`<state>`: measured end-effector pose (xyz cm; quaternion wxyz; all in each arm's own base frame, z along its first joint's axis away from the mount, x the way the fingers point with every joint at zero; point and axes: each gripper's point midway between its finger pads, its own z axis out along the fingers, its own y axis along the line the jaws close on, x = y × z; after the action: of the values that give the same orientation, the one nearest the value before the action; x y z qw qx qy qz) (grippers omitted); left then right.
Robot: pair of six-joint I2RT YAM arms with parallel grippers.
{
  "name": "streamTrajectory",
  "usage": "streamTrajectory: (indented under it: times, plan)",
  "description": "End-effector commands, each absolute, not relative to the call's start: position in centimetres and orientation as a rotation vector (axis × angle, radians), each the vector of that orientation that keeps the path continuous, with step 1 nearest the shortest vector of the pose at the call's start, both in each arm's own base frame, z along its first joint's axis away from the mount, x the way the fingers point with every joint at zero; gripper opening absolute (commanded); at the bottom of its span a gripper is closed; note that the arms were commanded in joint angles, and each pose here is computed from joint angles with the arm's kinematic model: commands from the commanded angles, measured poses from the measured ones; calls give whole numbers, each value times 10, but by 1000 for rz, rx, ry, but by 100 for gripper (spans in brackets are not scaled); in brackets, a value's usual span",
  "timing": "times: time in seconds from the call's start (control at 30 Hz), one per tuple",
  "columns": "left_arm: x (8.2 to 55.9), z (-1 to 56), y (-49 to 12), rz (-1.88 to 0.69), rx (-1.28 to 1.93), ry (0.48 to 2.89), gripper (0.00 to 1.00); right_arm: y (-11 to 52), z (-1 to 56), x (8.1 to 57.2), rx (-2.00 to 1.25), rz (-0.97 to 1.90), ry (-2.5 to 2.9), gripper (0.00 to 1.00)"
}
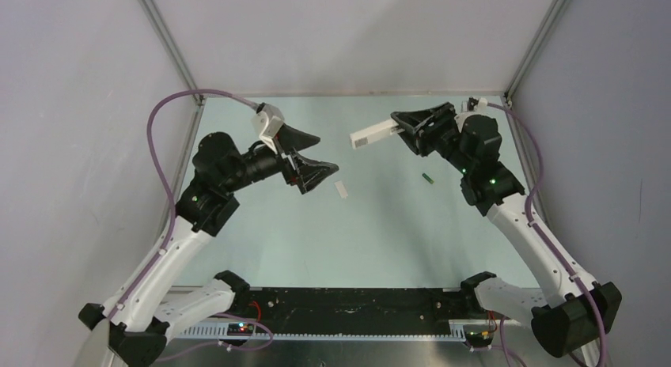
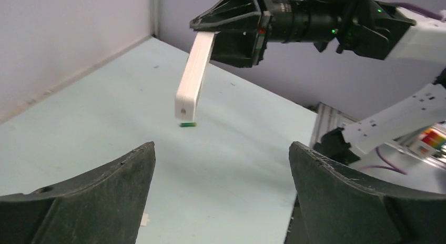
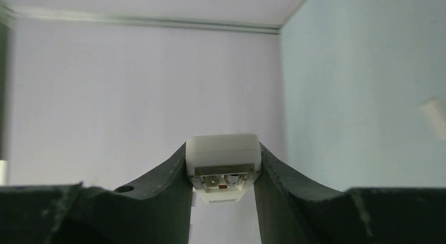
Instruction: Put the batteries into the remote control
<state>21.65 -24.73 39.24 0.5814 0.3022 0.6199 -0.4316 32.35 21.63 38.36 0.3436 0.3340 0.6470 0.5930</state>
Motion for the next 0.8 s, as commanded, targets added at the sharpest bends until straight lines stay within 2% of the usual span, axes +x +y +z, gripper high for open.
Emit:
streamTrajectory:
  times: [0.0, 0.1, 0.2, 0.43, 0.63, 0.77]
  plan:
    - [197, 397, -265, -1199, 771, 1491, 100, 214, 366, 293, 313, 1283, 1868, 1]
    - [201, 386, -274, -1281, 732, 1578, 100, 206, 342, 283, 163, 1121, 1955, 0]
    - [211, 361, -285, -1336, 705, 1686, 100, 192, 322, 275, 152, 1000, 2045, 0]
    - [216, 297, -313, -1272, 810, 1796, 99, 193, 299, 264, 176, 900, 2220, 0]
    - [214, 272, -341, -1275, 861, 1861, 96, 198, 276, 256, 176, 831, 2323, 0]
    - [211, 253, -358, -1274, 859, 1927, 83, 199, 268, 257, 209, 807, 2352, 0]
